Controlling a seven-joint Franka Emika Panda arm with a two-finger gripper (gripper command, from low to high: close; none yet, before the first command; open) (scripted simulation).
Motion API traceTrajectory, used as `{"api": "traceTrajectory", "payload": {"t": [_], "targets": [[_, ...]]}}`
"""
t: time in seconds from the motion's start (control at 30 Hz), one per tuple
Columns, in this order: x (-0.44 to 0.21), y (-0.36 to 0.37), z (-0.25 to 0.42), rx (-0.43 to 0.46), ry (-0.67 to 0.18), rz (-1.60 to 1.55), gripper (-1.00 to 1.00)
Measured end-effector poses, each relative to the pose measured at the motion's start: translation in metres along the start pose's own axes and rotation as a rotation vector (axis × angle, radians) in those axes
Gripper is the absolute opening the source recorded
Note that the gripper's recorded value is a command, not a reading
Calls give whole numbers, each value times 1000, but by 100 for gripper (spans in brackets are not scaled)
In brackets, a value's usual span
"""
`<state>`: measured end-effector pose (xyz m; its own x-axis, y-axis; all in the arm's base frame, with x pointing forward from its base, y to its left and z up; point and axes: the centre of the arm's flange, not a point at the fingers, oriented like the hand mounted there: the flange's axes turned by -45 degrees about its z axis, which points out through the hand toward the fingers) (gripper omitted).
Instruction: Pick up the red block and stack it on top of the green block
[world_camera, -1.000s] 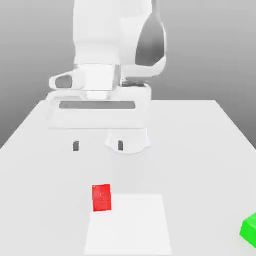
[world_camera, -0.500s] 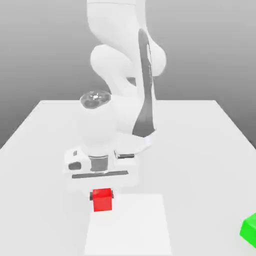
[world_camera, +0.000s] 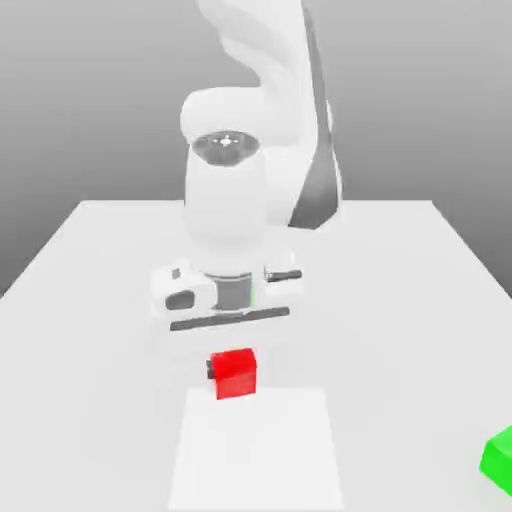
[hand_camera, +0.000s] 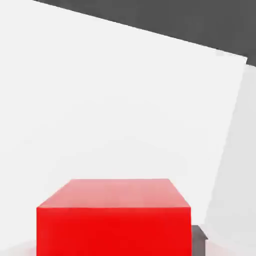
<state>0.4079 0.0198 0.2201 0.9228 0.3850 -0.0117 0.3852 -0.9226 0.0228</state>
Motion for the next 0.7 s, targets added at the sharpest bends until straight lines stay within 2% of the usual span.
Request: {"api": "traceTrajectory", "payload": {"t": [0.27,0.4,0.5,0.53,0.7], "targets": [[111,-146,-20,-1,6,-365,-100],[140,-238,-28,16,15,-535,-100],[145,-257,8,19,17,-566,-100],[145,-259,22,19,17,-569,100],[145,-259,22,19,17,-569,100]]}}
